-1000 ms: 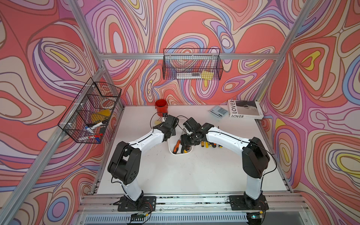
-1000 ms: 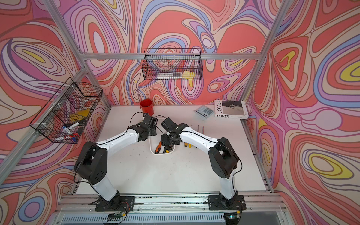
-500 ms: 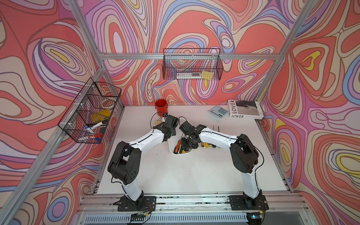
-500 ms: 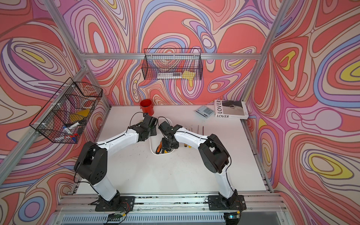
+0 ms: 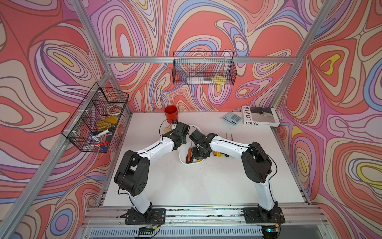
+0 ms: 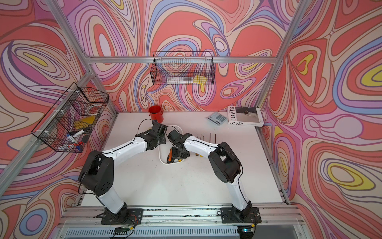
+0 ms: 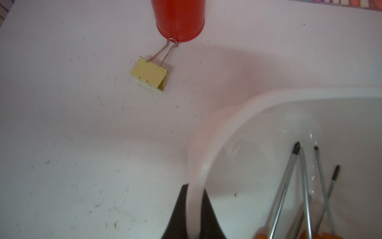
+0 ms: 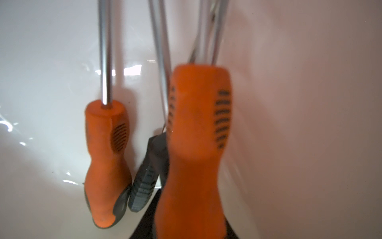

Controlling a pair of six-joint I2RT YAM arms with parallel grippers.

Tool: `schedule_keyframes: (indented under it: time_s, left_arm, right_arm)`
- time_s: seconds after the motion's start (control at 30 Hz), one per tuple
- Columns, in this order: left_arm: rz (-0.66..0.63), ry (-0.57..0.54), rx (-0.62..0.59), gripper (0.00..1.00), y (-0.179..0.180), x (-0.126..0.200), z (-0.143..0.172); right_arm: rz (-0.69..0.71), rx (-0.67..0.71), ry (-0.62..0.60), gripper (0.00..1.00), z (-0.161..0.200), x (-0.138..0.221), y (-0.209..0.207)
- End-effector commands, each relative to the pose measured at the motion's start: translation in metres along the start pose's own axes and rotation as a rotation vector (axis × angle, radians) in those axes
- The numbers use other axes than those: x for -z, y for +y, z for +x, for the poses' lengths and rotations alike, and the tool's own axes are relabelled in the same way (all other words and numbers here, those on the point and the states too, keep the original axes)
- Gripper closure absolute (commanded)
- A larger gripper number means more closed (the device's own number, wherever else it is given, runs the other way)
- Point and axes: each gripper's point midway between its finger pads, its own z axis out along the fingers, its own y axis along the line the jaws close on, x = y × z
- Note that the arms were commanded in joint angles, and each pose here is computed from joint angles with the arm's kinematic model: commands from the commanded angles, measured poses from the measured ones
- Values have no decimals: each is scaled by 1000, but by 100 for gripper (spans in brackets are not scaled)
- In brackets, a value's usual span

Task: Take out the screwdriver from the storage box
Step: Pick up the screwdriver from the storage box.

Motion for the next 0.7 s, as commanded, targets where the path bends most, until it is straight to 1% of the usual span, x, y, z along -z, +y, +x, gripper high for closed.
schedule_keyframes:
  time_s: [0.0, 0.03, 0.07, 0.2, 0.27, 0.43, 0.47, 0.5, 0.6, 0.67]
  left_arm:
    - [-2, -15, -3, 100, 1, 7, -4]
    - [-2, -16, -3, 100, 1, 7, -5]
    - [-3, -14, -5, 100, 1, 7, -4]
    - [0, -18, -2, 100, 1, 8, -6]
    - [-1, -18, -3, 100, 1, 8, -6]
    - [-9, -18, -9, 100, 3, 8, -5]
    - [-9, -17, -7, 100, 3, 8, -5]
    - [-8, -15, -6, 100, 3, 8, -4]
    - [-4, -13, -1, 100, 2, 7, -3]
    - [-5, -12, 0, 100, 2, 7, -3]
  right_arm:
    - [29, 19, -26, 54, -6, 8, -2]
    - [32, 21, -32, 50, -8, 10, -2]
    - [36, 24, -37, 48, -10, 12, -2]
    - [33, 35, -44, 48, -15, 11, 0]
    - [34, 40, -30, 50, -14, 7, 2]
    - [27, 38, -37, 62, -16, 6, 3]
    - [21, 37, -35, 63, -16, 5, 4]
    - [16, 38, -32, 63, -16, 4, 5]
    - [18, 40, -6, 56, -14, -4, 6]
    - [23, 36, -9, 56, -14, -7, 5]
